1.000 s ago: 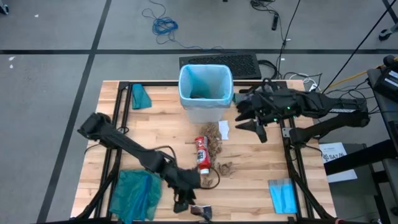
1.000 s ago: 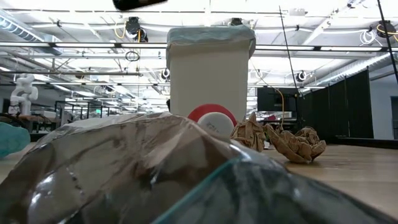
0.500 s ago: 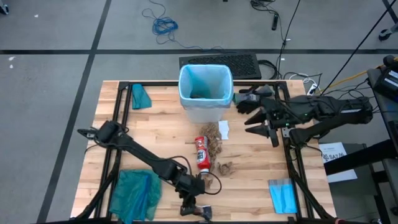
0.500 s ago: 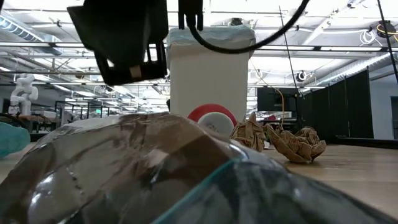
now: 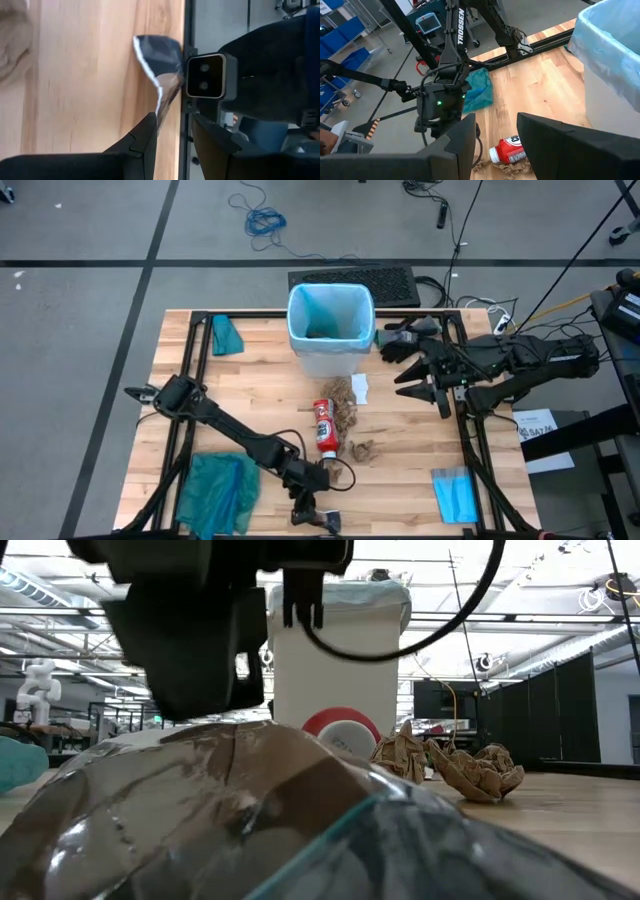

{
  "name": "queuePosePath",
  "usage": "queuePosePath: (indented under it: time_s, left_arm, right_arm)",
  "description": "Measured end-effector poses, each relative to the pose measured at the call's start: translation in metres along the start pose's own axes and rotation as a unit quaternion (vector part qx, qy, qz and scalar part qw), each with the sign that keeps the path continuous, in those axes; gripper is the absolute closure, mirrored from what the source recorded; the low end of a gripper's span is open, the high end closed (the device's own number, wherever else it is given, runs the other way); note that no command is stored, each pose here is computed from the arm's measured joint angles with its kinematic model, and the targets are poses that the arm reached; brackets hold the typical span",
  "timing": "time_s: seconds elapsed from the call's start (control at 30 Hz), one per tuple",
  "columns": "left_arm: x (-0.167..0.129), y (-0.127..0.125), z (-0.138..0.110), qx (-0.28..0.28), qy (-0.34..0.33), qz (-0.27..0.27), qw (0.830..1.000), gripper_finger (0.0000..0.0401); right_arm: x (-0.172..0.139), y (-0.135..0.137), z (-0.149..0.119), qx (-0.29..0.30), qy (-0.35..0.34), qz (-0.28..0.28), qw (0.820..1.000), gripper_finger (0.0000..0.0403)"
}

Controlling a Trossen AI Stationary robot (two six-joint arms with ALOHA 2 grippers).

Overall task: Place trash/remove bag and relplace
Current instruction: Put the white paper into the white trash bin

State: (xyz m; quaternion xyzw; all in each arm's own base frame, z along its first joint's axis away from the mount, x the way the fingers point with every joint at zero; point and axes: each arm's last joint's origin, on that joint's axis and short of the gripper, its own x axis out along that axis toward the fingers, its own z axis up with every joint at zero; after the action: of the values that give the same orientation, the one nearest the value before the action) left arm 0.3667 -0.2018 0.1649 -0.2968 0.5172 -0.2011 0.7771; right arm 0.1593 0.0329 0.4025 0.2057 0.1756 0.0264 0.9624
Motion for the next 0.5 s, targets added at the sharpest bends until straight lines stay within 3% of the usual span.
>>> queuePosePath:
  time_s: [0.5]
  left_arm:
    - [0.007, 0.007, -0.010, -0.007, -0.011, -0.011, 1.000, 0.0283]
  right_arm:
    - [0.000, 0.000, 0.000, 0.004, 0.001, 0.001, 1.000, 0.0266]
